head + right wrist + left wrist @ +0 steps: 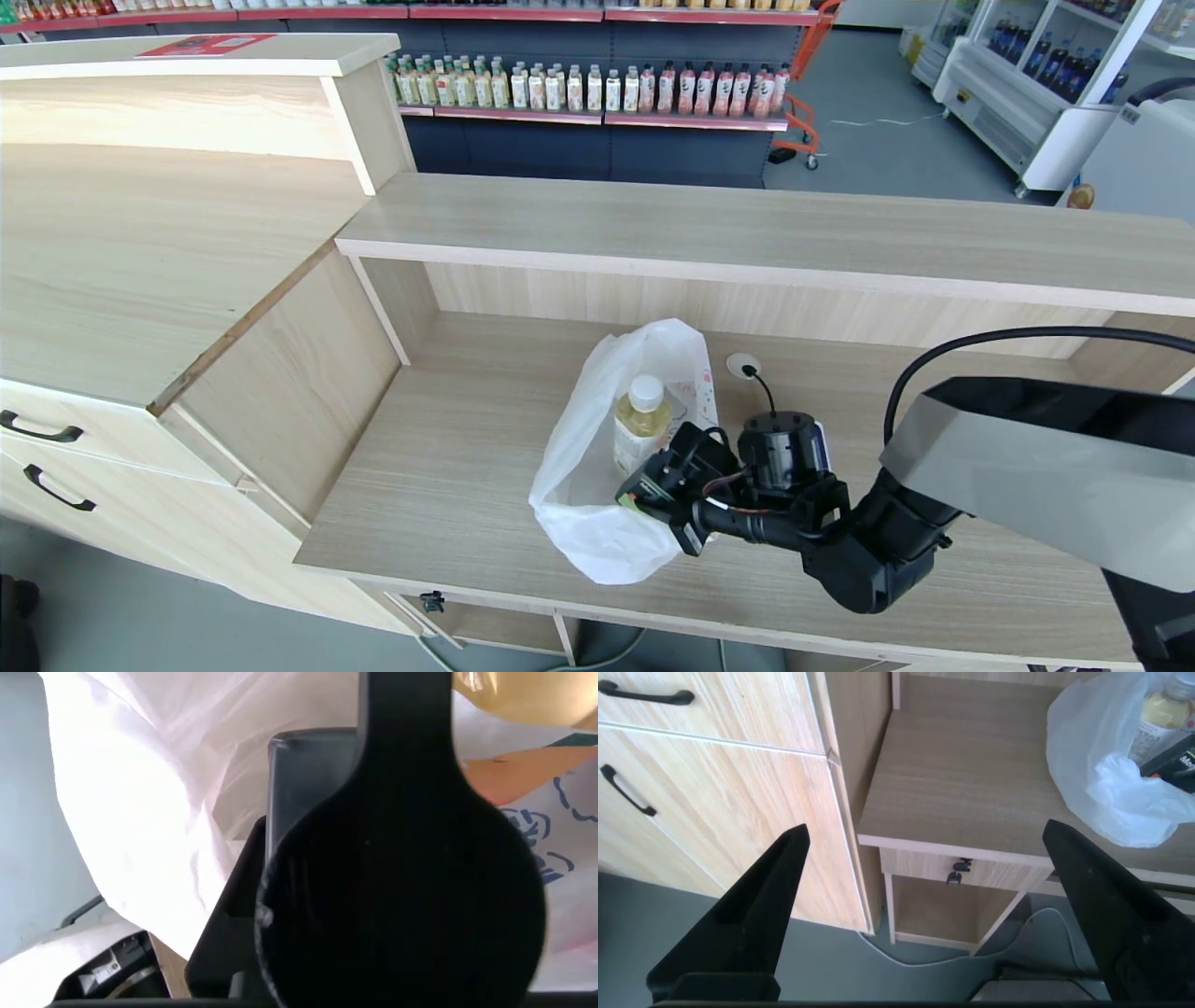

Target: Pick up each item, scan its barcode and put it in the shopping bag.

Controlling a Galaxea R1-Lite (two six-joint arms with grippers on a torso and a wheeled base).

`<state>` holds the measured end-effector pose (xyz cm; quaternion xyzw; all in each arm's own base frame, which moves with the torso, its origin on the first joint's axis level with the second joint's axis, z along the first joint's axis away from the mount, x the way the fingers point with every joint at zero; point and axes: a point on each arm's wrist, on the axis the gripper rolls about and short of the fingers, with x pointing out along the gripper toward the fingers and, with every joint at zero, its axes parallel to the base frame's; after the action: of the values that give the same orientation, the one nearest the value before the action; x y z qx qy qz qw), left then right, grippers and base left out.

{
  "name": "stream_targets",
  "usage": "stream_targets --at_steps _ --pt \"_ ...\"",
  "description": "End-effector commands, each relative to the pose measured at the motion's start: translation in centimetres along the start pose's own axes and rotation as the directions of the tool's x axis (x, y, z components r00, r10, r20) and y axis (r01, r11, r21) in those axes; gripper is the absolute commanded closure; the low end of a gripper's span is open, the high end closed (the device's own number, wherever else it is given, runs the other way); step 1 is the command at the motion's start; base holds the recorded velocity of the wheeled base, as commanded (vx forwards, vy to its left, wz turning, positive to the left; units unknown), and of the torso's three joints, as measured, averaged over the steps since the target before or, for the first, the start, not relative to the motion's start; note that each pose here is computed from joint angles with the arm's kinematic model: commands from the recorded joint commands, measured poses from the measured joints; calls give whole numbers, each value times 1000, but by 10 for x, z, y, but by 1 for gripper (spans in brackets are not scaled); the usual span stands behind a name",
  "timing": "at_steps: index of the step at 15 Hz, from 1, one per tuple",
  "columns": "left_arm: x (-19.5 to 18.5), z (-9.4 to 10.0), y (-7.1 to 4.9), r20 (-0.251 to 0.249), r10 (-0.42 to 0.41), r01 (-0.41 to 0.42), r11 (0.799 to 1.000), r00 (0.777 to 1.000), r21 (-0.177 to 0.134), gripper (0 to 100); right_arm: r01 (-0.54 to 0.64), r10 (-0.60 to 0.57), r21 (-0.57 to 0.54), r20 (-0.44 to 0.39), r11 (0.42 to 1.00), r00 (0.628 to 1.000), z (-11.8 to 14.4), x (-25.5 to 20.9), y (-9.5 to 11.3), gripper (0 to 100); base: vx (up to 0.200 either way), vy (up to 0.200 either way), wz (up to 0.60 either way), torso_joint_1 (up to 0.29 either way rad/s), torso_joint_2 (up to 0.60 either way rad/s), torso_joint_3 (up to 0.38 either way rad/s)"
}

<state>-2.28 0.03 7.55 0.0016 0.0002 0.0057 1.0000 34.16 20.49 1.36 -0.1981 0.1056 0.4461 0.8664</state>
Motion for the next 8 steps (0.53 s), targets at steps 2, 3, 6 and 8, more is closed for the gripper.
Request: stream_targets --at_steps 2,3,6,8 --pt "0 0 0 0 -1 1 1000 1000 0 0 -7 7 7 -14 1000 1000 -7 3 2 0 0 0 0 0 0 0" --pt "0 0 0 0 1 -1 1000 1000 0 0 -4 5 11 -5 1000 1000 -4 3 1 0 0 0 0 0 0 0" --pt "0 0 0 0 1 -1 1000 1000 0 0 14 -18 129 33 991 999 14 -7 -6 0 0 0 0 0 0 0" --pt "0 0 0 0 1 -1 1000 1000 0 0 12 -36 301 77 954 996 34 -19 -10 0 0 0 0 0 0 0"
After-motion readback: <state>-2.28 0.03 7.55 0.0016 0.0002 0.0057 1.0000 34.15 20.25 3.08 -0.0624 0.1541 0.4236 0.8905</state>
